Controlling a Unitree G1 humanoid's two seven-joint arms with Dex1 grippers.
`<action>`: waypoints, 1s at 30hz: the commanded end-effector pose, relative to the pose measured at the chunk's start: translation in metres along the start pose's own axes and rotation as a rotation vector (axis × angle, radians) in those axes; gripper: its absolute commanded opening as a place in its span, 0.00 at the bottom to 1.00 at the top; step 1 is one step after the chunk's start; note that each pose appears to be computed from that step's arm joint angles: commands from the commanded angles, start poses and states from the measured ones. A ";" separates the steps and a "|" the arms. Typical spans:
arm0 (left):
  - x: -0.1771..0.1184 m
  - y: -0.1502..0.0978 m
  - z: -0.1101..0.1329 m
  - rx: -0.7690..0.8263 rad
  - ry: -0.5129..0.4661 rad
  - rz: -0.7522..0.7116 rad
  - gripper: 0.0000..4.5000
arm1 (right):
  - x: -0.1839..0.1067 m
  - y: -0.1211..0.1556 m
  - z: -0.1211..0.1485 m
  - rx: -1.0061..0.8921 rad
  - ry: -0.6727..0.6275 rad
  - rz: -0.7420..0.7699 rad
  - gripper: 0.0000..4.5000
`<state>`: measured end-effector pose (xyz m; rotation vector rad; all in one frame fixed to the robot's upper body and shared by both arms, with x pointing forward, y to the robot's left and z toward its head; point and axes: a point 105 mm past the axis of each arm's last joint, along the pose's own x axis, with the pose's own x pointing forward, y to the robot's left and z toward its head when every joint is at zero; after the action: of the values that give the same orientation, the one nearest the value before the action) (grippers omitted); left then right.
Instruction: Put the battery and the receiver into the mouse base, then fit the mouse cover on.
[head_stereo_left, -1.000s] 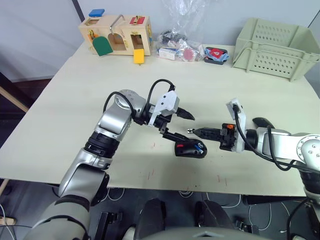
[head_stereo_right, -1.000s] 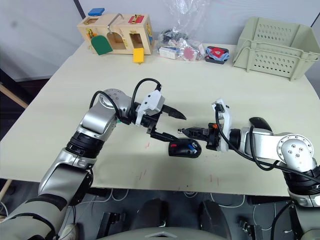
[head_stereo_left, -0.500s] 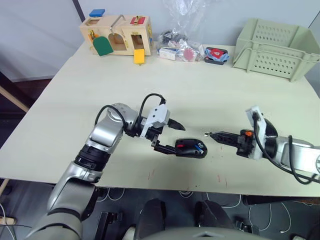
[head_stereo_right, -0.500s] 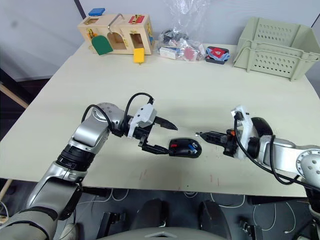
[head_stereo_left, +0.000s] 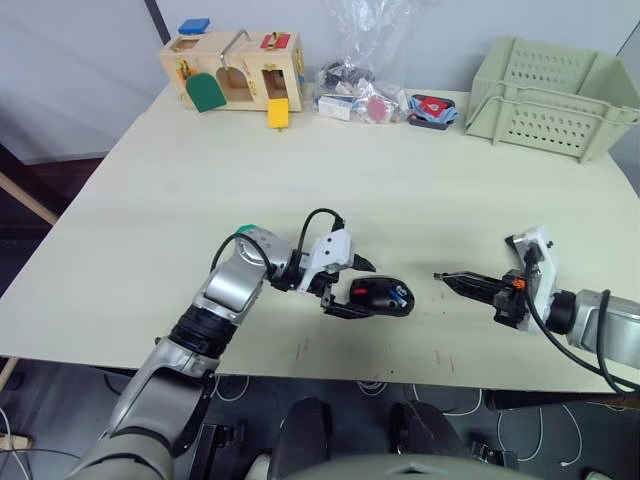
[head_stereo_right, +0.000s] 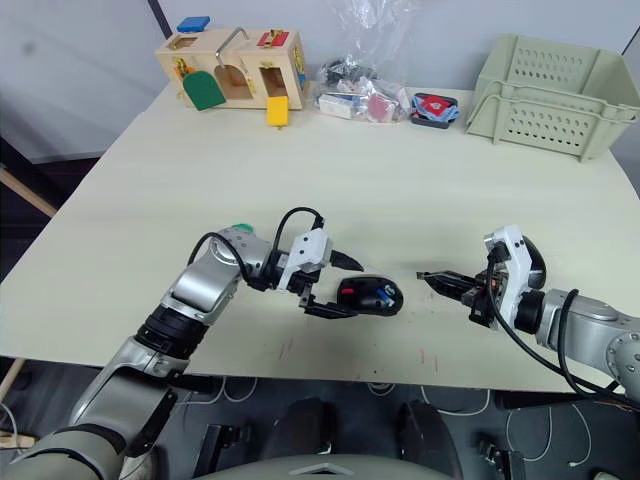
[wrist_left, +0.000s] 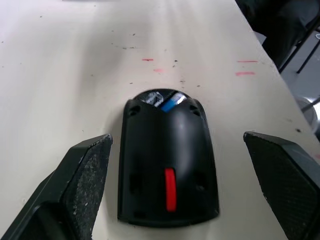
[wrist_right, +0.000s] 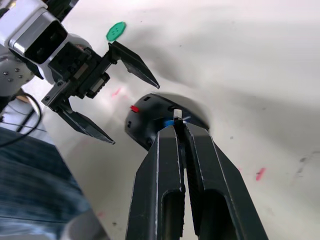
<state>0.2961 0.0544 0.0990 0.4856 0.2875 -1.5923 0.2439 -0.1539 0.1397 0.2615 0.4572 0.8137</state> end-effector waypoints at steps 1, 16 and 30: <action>0.011 0.003 0.007 0.031 -0.011 -0.003 0.99 | -0.006 0.006 0.008 -0.125 -0.041 0.008 0.00; 0.020 0.006 -0.002 0.039 0.028 -0.032 0.99 | -0.031 0.012 0.003 -0.554 -0.175 0.095 0.00; 0.021 0.008 -0.009 0.017 0.042 -0.017 0.99 | -0.037 0.020 -0.015 -0.725 -0.153 0.255 0.00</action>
<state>0.3032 0.0436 0.0737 0.5117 0.3540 -1.5969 0.2035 -0.1690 0.1404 -0.2781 -0.0038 1.1342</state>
